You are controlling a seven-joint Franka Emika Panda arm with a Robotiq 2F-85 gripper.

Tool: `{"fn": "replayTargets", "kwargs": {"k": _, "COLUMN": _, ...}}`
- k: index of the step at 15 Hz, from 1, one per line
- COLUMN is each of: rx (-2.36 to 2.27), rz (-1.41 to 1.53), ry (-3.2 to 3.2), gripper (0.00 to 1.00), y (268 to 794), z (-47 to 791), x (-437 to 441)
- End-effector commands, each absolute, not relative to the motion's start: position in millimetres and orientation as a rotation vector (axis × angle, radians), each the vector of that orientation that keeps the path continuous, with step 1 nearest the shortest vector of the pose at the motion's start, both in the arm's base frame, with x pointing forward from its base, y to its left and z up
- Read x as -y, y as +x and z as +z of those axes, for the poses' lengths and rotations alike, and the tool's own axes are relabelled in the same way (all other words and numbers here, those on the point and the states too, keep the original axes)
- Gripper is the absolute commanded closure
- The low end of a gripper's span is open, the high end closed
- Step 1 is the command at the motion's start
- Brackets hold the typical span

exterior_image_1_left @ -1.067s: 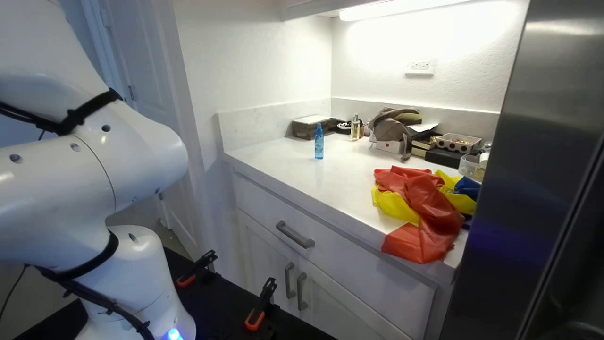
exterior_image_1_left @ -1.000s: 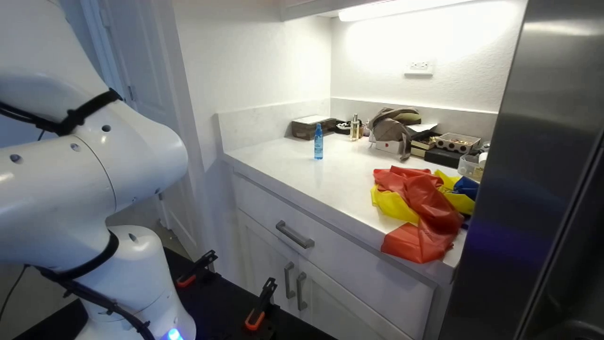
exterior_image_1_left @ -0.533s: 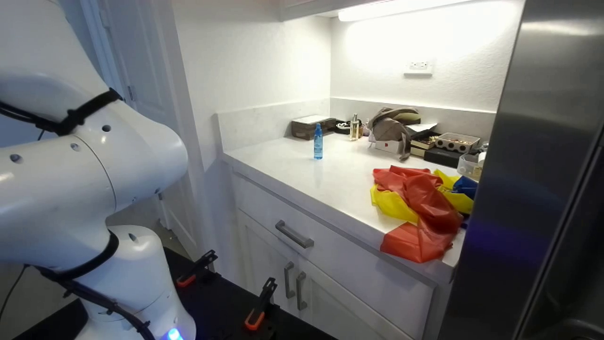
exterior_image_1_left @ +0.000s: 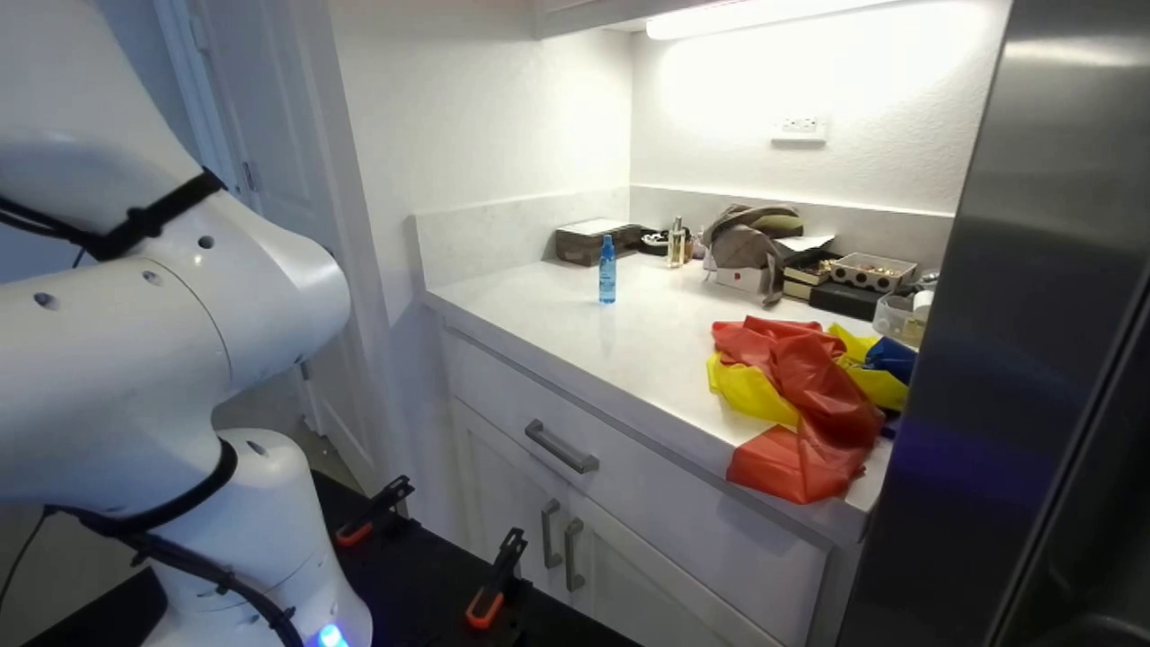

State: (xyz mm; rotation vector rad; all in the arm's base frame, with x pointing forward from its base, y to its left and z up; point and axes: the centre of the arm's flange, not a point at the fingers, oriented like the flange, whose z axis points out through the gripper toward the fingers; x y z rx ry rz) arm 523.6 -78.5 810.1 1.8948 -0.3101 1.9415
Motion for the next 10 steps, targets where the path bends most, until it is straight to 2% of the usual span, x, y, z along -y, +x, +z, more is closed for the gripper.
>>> {"fn": "replayTargets", "kwargs": {"k": 1, "rx": 0.282, "rz": 1.897, "ry": 1.91, "gripper": 0.59, "y": 518, "z": 813, "x": 76}}
{"fn": "replayTargets", "kwargs": {"k": 4, "rx": 0.255, "rz": 1.858, "ry": 1.926, "gripper": 0.59, "y": 507, "z": 815, "x": 74}}
{"fn": "replayTargets", "kwargs": {"k": 5, "rx": 0.253, "rz": 1.856, "ry": 1.924, "gripper": 0.34, "y": 507, "z": 815, "x": 74}}
{"fn": "replayTargets", "kwargs": {"k": 10, "rx": 0.176, "rz": 1.724, "ry": 2.086, "gripper": 0.34, "y": 510, "z": 806, "x": 71}}
